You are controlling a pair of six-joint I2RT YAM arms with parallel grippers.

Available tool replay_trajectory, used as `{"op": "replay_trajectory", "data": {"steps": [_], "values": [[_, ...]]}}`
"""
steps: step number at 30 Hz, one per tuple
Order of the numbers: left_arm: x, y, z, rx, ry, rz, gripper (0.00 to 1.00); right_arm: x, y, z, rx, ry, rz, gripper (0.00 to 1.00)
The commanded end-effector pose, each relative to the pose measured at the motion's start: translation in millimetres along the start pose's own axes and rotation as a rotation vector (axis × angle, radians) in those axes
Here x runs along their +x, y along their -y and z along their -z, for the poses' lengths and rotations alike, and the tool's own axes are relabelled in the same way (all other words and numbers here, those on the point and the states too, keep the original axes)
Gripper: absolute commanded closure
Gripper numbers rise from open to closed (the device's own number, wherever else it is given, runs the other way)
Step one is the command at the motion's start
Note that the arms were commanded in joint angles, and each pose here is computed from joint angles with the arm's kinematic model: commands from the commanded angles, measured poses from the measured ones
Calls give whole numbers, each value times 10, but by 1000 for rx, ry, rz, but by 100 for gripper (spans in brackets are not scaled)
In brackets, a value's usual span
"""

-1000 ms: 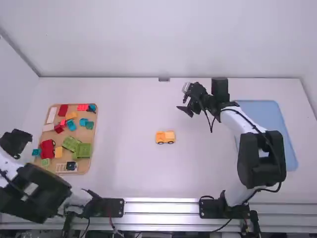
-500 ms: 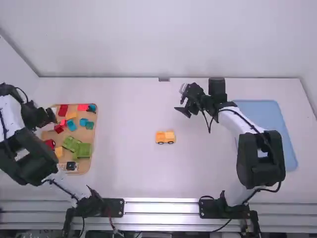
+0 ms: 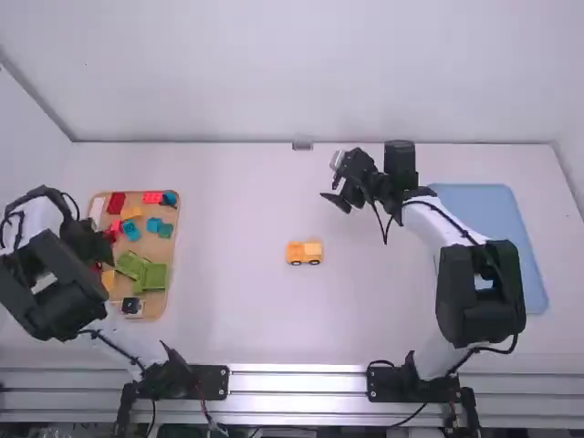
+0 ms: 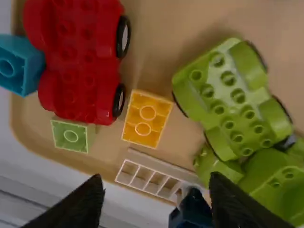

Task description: Assemble lego blocks to make yellow taxi

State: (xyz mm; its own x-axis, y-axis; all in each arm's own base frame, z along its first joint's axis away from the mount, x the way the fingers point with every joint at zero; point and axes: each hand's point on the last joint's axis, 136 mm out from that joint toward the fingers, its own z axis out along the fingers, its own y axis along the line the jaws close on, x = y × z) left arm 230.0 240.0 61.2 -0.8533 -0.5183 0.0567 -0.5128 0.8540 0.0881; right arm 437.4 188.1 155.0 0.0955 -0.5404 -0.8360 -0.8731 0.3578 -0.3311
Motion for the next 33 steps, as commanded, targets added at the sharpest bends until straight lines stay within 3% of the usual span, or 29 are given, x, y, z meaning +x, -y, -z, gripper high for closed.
{"op": "replay_trajectory", "data": {"steps": [1, 8, 33], "values": [[108, -53, -119, 16, -31, 24, 44, -112, 68, 35, 12, 22, 15, 1], [165, -24, -301, 73, -19, -39, 49, -116, 72, 35, 14, 23, 17, 2], [66, -43, -579, 40, 64, -123, 50, -176, 126, 38, 32, 46, -8, 1]]}}
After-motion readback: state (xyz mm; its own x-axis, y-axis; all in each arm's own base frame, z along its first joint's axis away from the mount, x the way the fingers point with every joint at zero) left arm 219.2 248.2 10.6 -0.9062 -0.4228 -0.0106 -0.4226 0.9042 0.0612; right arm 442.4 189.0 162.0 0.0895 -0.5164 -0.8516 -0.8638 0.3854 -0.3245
